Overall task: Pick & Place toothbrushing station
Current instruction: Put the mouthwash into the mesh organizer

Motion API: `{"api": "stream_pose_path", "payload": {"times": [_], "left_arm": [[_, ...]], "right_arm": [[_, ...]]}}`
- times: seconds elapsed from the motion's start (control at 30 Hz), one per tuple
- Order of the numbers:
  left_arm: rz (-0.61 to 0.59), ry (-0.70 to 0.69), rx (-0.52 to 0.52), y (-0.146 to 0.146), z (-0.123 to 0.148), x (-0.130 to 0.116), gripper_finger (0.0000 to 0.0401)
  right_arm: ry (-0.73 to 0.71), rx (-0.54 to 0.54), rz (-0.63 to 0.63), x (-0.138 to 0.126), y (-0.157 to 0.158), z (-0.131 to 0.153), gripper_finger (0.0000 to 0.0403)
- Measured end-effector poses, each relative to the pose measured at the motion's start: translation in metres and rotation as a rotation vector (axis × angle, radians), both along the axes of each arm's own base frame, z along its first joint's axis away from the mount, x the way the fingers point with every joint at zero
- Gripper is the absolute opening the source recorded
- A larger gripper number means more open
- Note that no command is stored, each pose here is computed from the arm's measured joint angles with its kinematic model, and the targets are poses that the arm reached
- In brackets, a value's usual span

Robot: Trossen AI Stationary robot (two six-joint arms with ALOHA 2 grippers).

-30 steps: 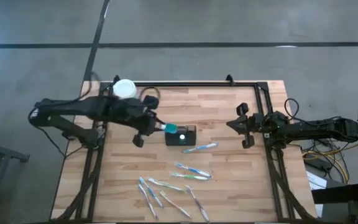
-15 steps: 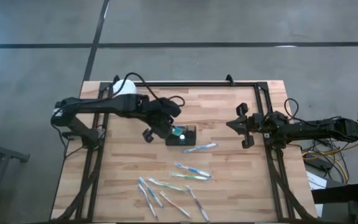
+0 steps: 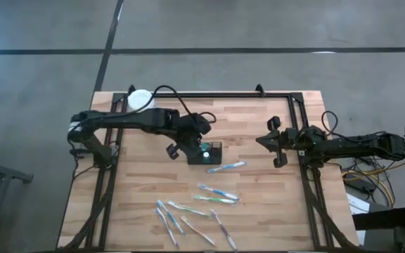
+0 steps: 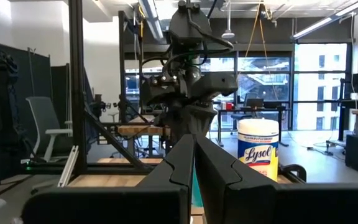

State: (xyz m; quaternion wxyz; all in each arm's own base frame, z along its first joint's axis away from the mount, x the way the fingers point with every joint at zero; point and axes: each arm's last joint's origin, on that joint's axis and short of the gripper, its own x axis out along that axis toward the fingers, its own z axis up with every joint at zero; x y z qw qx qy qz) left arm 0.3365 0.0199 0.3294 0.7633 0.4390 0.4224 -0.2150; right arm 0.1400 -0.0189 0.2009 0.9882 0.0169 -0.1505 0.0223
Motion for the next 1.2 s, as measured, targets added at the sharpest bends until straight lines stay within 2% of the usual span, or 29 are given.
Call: {"api": "stream_pose_path", "payload": {"times": [0.23,0.83,1.2], "left_arm": [[0.001,0.038,0.016,0.001,-0.012,0.006,0.0097],[0.0,-0.019,0.035,-0.002,0.003,0.0,0.0097],[-0.046,-0.012,0.005,-0.012,0.004,0.0,0.0097]], "right_arm": [[0.0,0.001,0.0,0.0,0.0,0.0,0.0013],[0.003,0.008,0.003,0.0,0.0,0.0,0.0013],[0.007,0.009,0.002,0.0,0.0,-0.001,0.0013]]}}
